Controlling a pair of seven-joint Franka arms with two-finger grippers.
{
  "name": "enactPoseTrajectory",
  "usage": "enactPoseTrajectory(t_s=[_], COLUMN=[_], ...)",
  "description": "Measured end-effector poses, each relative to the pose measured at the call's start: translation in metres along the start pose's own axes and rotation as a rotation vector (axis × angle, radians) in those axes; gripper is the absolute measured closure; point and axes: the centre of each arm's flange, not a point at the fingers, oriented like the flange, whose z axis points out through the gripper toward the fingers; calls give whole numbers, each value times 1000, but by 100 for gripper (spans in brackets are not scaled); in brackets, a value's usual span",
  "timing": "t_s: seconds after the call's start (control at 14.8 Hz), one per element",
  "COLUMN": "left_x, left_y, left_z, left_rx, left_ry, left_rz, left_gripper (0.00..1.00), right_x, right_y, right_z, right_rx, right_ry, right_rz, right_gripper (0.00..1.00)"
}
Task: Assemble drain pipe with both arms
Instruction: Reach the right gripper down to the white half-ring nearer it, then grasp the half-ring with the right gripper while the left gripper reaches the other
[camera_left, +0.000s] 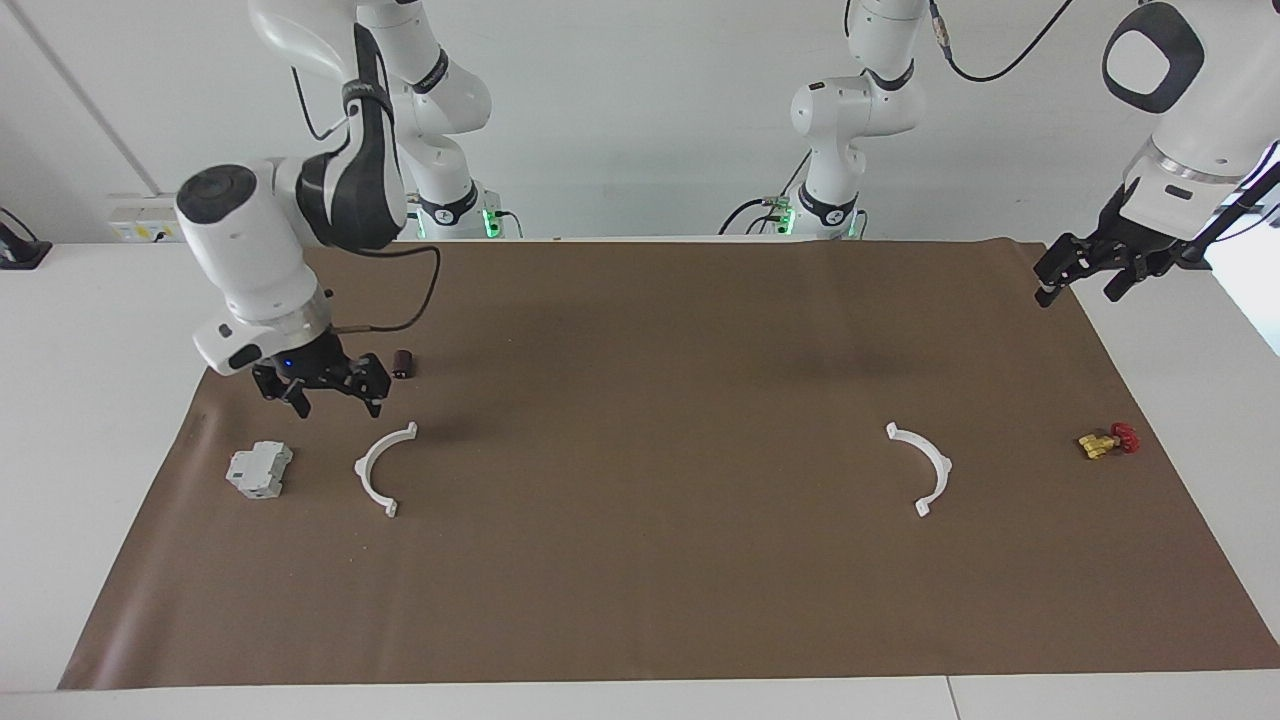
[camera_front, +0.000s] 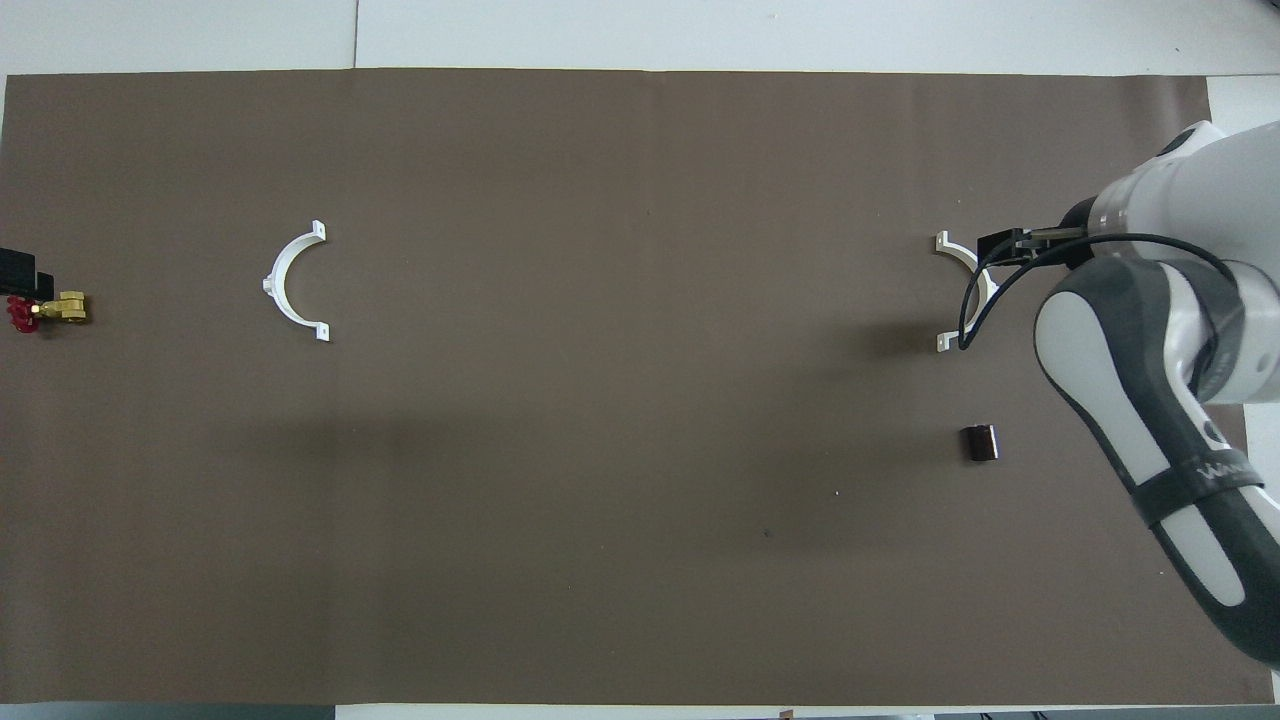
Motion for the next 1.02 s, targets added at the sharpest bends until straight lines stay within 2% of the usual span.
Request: enactPoseTrajectory(t_s=[0.2,0.47,0.61,0.88,0.95,1.02], left_x=[0,-1,-3,-5,-5,-5], left_y=[0,0,0,1,1,2], left_z=[0,1,3,3,3,3], left_rx=[0,-1,-3,-4,-4,-4], left_ry=[0,-5,-26,-35,-35,-34], left_rz=[0,0,0,1,2,3], left_gripper=[0,0,0,0,0,0], right_x=[-3,-5,-5,-7,-7,-7], right_y=[6,29,34,37,37,37], right_z=[55,88,93,98,98,99], right_rx=[-5,-10,-11,-11,-11,-10], right_ry=[-16,-41,-40,-47,-48,-48], right_rz=[-49,-93,-91,-90,-91,-95], right_gripper=[0,2,11,21,34,40])
